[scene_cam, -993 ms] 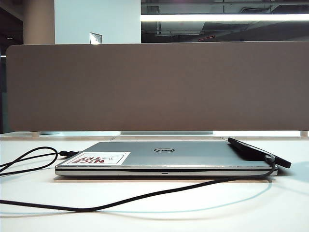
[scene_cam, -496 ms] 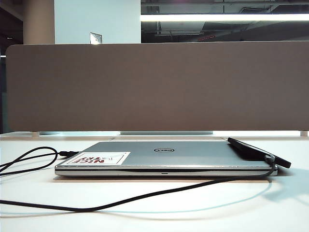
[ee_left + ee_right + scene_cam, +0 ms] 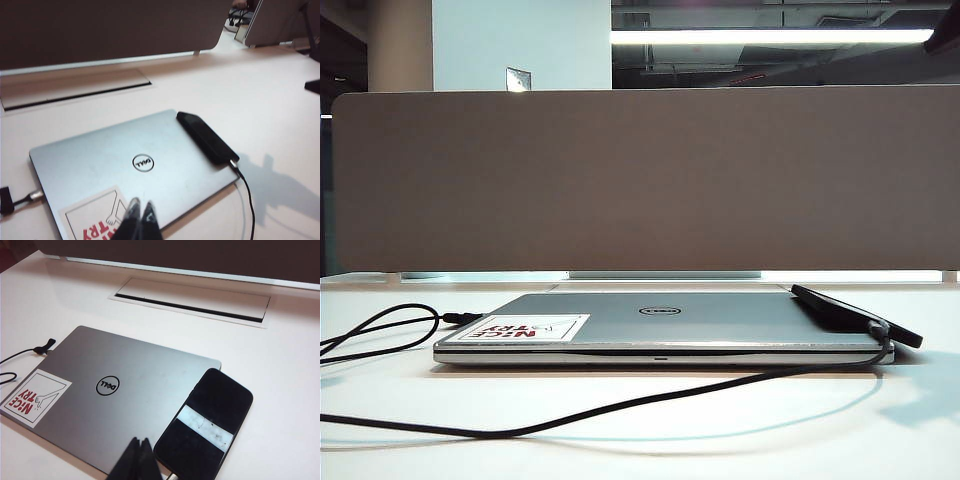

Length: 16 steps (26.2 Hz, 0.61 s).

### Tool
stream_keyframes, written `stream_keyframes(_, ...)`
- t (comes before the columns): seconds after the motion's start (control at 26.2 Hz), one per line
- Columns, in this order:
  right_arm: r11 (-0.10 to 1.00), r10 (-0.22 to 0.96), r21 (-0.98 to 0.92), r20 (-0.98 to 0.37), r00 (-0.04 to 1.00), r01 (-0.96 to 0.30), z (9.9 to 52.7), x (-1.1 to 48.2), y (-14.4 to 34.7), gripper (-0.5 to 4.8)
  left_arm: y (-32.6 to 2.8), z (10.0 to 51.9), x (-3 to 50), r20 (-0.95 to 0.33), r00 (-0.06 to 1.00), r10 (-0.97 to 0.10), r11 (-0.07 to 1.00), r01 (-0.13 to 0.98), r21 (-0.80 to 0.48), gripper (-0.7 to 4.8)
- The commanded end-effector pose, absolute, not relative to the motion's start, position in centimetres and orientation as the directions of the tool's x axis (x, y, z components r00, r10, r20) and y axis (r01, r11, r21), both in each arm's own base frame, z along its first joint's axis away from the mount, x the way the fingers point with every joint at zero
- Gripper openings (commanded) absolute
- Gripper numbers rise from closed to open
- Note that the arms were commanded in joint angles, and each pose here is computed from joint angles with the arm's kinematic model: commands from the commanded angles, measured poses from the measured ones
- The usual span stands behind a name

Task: Pick up the charging cable and the phone, plug the charging cable into the charging port on the phone, and finally place them back on the table.

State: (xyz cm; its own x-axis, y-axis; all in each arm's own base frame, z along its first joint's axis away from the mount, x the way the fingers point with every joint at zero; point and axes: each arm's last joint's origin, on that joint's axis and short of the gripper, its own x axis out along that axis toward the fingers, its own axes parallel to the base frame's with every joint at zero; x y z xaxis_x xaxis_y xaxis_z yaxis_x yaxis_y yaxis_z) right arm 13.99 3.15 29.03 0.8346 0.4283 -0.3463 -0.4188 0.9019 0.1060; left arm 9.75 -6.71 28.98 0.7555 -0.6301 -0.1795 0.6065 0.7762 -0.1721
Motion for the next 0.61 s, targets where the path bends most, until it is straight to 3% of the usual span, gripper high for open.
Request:
stream_keyframes(0.04, 0.9, 0.432, 0.099, -0.329, 0.84, -0.425, 28.2, 13.9, 3.2, -0.06, -6.9, 28.2, 10.1, -0.143, 0.76, -0.634, 0.772, 0.614, -0.164, -0.06)
stream_keyframes(0.61, 0.903, 0.428, 0.13, -0.332, 0.84, -0.409, 25.0, 12.5, 2.9, -0.01, -7.5, 23.7, 11.0, -0.039, 0.768, -0.64, 0.767, 0.635, -0.092, -0.06)
